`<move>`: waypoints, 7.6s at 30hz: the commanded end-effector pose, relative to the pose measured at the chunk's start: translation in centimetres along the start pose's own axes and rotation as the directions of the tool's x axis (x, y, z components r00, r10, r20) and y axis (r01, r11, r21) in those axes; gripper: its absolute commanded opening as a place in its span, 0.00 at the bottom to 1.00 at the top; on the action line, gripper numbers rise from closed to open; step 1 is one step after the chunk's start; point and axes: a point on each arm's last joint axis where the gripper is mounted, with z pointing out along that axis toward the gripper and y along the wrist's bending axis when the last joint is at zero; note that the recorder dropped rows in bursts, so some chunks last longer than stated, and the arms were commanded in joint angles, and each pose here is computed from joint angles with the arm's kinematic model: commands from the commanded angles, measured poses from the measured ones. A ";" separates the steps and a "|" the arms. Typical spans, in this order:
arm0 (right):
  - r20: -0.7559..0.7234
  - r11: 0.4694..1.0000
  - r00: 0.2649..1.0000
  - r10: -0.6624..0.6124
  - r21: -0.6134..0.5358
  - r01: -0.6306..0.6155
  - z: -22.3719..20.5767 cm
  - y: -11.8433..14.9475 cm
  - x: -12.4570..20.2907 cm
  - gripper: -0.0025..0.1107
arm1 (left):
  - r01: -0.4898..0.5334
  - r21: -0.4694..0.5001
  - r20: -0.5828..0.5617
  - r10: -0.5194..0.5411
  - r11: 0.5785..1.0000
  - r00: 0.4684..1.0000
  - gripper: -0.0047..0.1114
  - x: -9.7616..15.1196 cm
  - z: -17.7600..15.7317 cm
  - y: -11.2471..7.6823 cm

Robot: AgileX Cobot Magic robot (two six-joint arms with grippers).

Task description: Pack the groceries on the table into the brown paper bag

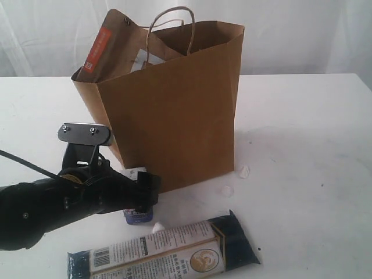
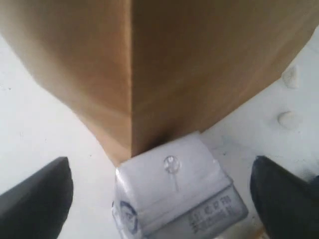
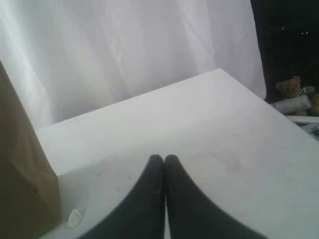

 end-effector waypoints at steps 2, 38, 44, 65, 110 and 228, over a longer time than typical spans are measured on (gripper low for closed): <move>-0.001 1.000 1.000 -0.003 0.007 0.003 0.1 -0.1 0.1 0.02 | -0.019 -0.001 -0.049 0.018 1.000 0.999 0.66 0.4 -0.1 -0.1; -0.001 1.000 1.000 -0.003 0.007 0.003 0.1 -0.1 0.1 0.02 | -0.316 0.395 0.342 0.181 0.863 0.922 0.04 -5.2 -16.7 -2.0; -0.001 1.000 1.000 -0.003 0.007 0.003 0.1 -0.1 0.1 0.02 | -0.372 0.328 0.553 0.143 0.868 0.821 0.04 -6.2 -21.7 -0.5; -0.001 1.000 1.000 -0.003 0.007 0.003 0.1 -0.1 0.1 0.02 | -0.300 0.037 0.823 0.141 0.953 0.550 0.04 -14.5 -23.2 -1.1; -0.001 1.000 1.000 -0.003 0.007 0.003 0.1 -0.1 0.1 0.02 | -0.205 0.297 0.644 -0.037 0.933 0.764 0.04 -20.6 -4.1 -2.7; 0.418 0.927 0.834 0.359 -0.266 -0.266 -1.1 1.0 -4.3 0.02 | 0.259 -0.411 0.681 0.105 0.874 0.725 0.04 0.9 -26.9 8.9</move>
